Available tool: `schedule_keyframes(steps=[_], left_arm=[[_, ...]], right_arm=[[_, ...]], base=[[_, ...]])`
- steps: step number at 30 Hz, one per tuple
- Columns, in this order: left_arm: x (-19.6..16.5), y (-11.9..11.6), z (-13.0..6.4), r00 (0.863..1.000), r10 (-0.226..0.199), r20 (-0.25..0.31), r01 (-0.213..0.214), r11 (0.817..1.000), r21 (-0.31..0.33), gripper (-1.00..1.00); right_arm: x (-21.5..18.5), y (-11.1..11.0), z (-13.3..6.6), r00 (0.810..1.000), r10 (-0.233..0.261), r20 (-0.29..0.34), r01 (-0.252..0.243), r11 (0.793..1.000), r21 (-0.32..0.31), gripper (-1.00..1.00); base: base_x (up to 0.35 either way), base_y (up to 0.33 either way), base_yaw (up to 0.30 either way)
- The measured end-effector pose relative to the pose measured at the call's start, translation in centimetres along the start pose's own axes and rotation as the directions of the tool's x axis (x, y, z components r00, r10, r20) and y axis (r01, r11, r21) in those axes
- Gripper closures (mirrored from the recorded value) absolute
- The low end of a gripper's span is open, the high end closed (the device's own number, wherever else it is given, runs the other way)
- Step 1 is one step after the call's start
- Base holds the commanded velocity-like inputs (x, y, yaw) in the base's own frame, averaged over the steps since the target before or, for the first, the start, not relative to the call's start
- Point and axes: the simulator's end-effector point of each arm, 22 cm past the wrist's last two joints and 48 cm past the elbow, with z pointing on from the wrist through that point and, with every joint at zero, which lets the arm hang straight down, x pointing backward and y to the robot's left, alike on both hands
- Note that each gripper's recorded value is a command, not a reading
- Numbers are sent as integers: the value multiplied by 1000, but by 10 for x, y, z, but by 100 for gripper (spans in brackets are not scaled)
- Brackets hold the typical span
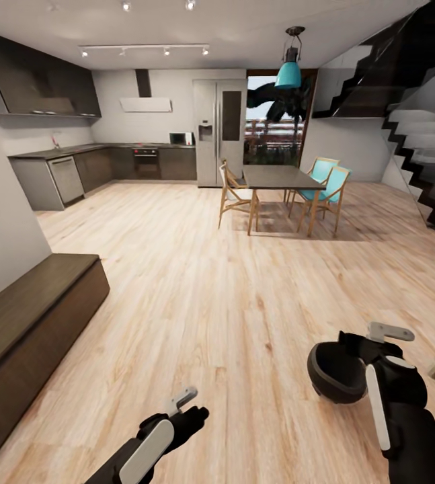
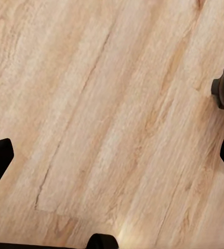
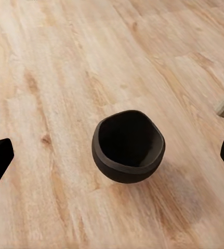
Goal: Place each of the two pumpkins and all three candles from the living room inside a cabinet in the living room (use any cabinet), then make sure every cabinet is closed, and position the cauldron so it is next to a table in the living room.
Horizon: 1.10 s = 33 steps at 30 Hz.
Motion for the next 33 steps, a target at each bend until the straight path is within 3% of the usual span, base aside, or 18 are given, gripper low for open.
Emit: schedule_keyframes(steps=[9,15,20,22,25,31,33], left_arm=[[1,9,0,1000,13,5,-12,1000,-16,-100],[-3,30,0,1000,4,11,-4,999,-38,-100],[-14,40,-11,999,9,38,-8,1000,-27,-100],[-19,45,-19,998,10,57,-10,1000,-14,-100],[-44,71,-50,992,7,125,-8,1000,6,-100],[-49,86,-56,990,1,139,0,1000,-13,-100],[-54,98,-66,985,-41,170,47,998,-31,-100]], right_arm=[[-10,-13,5,1000,-7,13,7,1000,0,-100],[-13,-27,13,1000,-21,6,21,1000,-6,-100],[-10,-27,16,1000,-19,-4,19,1000,-20,-100],[-4,-29,20,999,-22,-27,21,1000,-19,-100],[10,-20,41,991,-13,-136,9,999,-31,-100],[11,-14,53,984,-6,-179,-1,999,-38,-100],[22,-10,60,977,-8,-215,-1,999,-43,-100]], base=[[0,-307,-5],[28,-336,-6],[145,-318,-167],[183,-307,-248],[205,-299,-284],[209,-296,-297],[195,-296,-299]])
